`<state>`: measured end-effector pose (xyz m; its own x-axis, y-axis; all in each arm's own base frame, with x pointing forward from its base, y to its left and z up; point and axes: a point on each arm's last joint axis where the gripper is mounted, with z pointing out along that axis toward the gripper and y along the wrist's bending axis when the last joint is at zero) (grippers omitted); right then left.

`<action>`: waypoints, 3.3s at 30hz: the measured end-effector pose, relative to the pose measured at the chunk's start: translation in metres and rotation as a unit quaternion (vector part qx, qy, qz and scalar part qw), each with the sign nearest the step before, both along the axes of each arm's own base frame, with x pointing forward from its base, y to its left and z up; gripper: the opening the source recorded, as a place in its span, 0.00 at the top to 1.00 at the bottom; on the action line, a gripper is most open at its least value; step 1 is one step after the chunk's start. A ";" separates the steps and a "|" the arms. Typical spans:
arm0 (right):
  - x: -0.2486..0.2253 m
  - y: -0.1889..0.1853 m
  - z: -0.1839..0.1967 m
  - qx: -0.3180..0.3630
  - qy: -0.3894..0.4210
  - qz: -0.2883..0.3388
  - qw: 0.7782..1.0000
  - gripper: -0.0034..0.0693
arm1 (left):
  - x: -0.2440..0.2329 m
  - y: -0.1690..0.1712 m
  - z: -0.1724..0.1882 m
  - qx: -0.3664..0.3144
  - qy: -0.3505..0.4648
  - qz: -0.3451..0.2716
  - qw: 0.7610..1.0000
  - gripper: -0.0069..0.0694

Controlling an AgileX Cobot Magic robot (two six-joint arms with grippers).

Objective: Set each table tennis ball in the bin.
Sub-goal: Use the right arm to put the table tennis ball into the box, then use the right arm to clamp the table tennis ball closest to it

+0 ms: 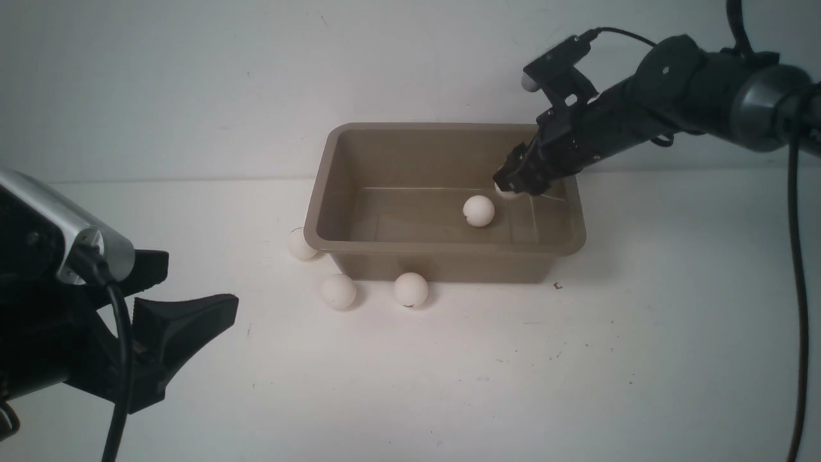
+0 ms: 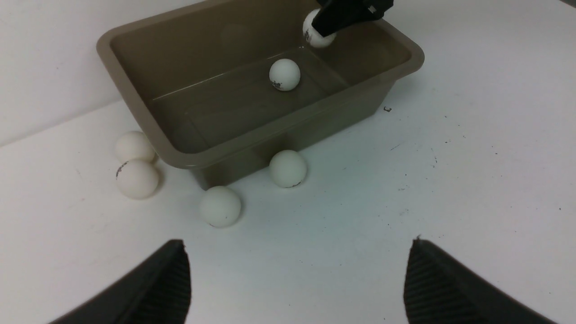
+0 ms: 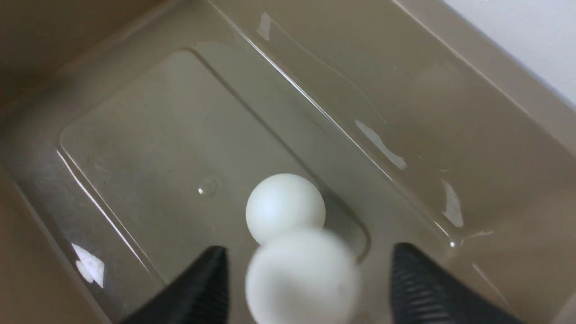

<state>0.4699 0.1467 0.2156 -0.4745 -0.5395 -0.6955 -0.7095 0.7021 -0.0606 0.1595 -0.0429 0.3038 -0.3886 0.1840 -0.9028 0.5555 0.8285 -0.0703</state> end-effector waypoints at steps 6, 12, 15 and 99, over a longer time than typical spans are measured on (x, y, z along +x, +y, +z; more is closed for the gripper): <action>0.004 -0.001 0.029 0.012 -0.049 -0.016 0.999 0.19 | 0.000 0.000 0.000 0.000 0.000 0.000 1.000 0.15; 0.000 -0.030 0.071 -0.008 -0.093 -0.051 0.994 0.18 | 0.000 0.000 0.000 0.000 0.000 0.000 1.000 0.15; -0.003 -0.056 0.081 -0.047 -0.087 -0.071 0.993 0.18 | 0.000 0.000 0.000 0.000 0.000 0.000 1.000 0.15; 0.029 -0.090 0.005 -0.146 -0.097 0.021 0.984 0.46 | 0.000 0.000 0.000 -0.002 0.001 -0.002 1.000 0.15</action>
